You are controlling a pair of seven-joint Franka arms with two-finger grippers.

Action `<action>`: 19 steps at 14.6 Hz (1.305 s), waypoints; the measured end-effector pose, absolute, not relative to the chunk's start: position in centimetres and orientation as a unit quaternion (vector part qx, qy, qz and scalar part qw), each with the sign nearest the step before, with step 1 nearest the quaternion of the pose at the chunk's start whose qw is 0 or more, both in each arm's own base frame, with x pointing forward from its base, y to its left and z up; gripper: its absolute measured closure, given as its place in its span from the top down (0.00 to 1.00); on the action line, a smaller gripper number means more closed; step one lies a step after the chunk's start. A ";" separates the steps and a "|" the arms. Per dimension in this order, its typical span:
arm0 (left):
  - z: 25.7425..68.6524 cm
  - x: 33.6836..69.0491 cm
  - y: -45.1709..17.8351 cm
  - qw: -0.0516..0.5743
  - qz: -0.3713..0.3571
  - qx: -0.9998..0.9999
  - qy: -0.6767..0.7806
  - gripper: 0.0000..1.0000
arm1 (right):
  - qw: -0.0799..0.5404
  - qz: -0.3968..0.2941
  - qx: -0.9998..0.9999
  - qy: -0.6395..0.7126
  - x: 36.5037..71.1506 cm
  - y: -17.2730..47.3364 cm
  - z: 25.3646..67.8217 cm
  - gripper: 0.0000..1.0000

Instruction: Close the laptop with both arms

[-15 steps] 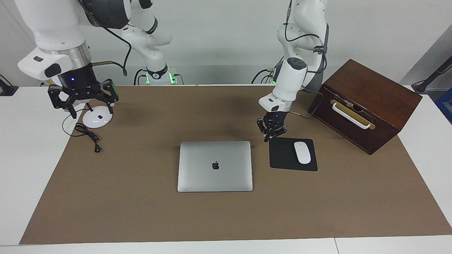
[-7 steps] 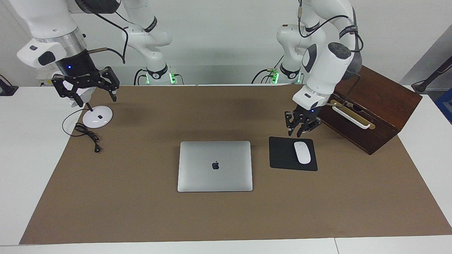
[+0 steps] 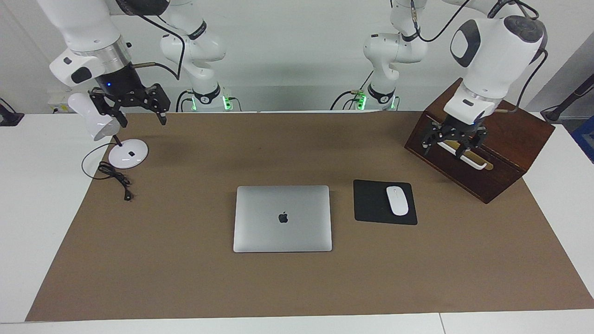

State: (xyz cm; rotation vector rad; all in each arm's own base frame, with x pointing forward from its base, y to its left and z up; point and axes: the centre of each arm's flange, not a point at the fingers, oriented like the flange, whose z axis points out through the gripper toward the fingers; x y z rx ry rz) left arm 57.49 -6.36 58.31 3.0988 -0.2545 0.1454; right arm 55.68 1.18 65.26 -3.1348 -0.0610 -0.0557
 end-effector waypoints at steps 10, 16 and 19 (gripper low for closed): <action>61.9 55.9 -0.5 0.010 -0.015 1.000 -0.022 1.00 | 0.000 -0.014 -1.000 -0.027 55.6 1.7 65.2 1.00; 62.0 55.9 0.0 0.010 -0.014 1.000 -0.015 1.00 | -0.002 -0.013 -1.000 -0.014 55.6 0.3 65.0 1.00; 62.0 55.9 0.1 0.010 -0.015 1.000 -0.014 1.00 | -0.002 -0.013 -1.000 -0.014 55.6 0.3 65.0 1.00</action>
